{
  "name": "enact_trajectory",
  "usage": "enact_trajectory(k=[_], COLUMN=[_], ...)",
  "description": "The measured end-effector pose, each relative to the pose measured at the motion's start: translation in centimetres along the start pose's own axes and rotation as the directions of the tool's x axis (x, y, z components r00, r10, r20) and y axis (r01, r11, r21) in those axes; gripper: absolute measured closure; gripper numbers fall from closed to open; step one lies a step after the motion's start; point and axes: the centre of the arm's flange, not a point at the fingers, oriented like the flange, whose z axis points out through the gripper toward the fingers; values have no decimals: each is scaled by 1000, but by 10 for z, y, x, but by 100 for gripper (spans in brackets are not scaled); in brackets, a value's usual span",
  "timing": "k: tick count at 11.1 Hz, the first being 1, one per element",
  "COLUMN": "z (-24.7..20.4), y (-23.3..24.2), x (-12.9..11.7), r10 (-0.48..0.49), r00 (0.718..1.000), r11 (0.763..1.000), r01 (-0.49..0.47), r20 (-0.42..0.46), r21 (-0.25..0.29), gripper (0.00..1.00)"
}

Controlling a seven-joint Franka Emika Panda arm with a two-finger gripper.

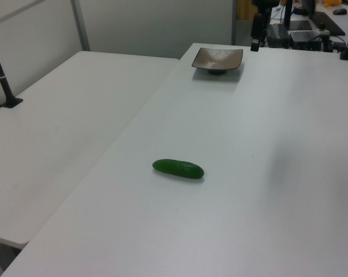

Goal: Cucumber placed on a ceramic plate
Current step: 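Move the open gripper toward the green cucumber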

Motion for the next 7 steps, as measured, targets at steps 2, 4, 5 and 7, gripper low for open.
enact_trajectory(k=[2, 4, 5, 7], z=[-2, -2, -2, -1], y=[0, -1, -1, -1], x=[0, 0, 0, 0], r10=[-6, -6, -6, -7], r00=[1000, 1000, 1000, 1000], r11=[1000, 1000, 1000, 1000], r01=[6, 6, 6, 7], r20=[-3, -3, -3, -2], r21=[0, 0, 0, 0], gripper=[0, 0, 0, 0])
